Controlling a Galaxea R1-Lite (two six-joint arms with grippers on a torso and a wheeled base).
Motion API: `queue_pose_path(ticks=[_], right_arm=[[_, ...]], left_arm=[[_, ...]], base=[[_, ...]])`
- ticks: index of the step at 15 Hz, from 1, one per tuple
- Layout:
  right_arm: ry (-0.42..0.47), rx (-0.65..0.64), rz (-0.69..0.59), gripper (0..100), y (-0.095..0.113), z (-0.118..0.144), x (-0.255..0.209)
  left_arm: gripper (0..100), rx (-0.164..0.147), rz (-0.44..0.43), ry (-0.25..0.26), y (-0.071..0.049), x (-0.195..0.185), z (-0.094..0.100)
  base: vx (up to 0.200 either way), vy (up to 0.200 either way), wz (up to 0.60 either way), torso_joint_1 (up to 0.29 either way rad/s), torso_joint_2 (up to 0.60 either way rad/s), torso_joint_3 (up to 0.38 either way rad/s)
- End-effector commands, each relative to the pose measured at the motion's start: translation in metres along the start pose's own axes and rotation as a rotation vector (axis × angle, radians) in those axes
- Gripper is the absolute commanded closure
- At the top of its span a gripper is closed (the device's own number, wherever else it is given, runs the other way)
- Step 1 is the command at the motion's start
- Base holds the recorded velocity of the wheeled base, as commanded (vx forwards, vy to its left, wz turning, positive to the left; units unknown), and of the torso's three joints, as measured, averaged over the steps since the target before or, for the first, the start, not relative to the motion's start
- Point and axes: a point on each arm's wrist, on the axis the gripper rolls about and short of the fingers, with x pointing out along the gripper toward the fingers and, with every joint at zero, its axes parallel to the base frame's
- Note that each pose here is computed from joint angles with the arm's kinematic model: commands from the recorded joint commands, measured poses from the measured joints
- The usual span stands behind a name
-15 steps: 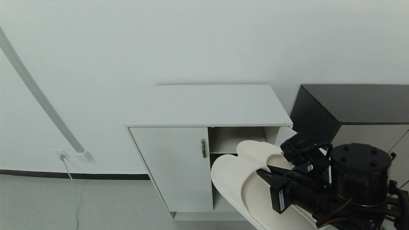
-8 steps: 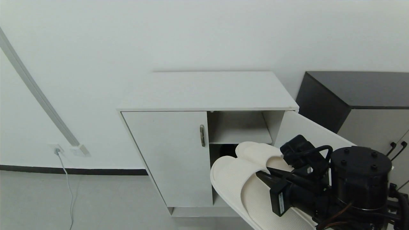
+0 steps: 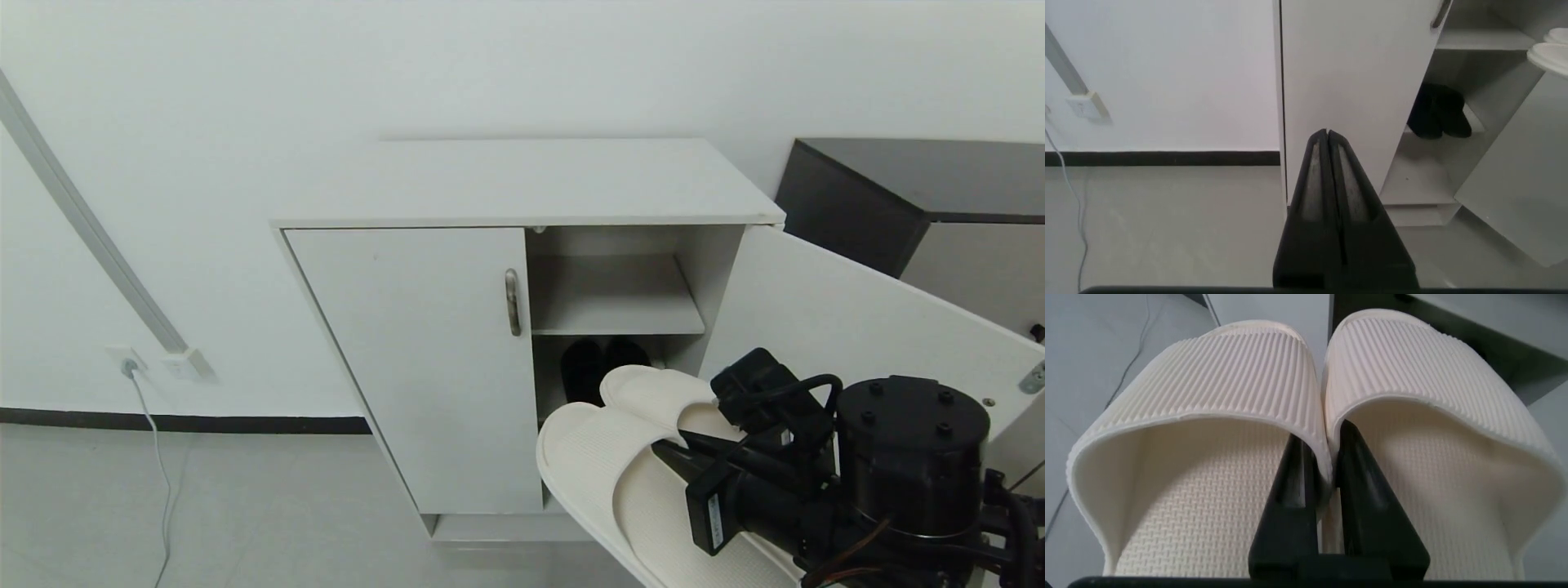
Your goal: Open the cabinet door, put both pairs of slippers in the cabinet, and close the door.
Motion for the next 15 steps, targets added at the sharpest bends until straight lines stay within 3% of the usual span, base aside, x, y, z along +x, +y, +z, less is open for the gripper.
queue_pose_path(ticks=[1, 9, 15], right_arm=[[0.003, 0.0, 0.0, 100, 0.0002, -0.0006, 0.0005], [0.007, -0.008, 0.0, 100, 0.0, -0.0019, 0.0002], [0.007, -0.008, 0.0, 100, 0.0, -0.0019, 0.0002]], left_arm=[[100, 0.0, 0.001, 0.001, 0.0, 0.0001, 0.0], [100, 0.0, 0.001, 0.001, 0.0, 0.0001, 0.0], [100, 0.0, 0.001, 0.001, 0.0, 0.0001, 0.0]], base=[[0.0, 0.0, 0.0, -0.149, 0.49, 0.315], [0.0, 0.0, 0.0, -0.121, 0.46, 0.342], [0.0, 0.0, 0.0, -0.035, 0.41, 0.369]])
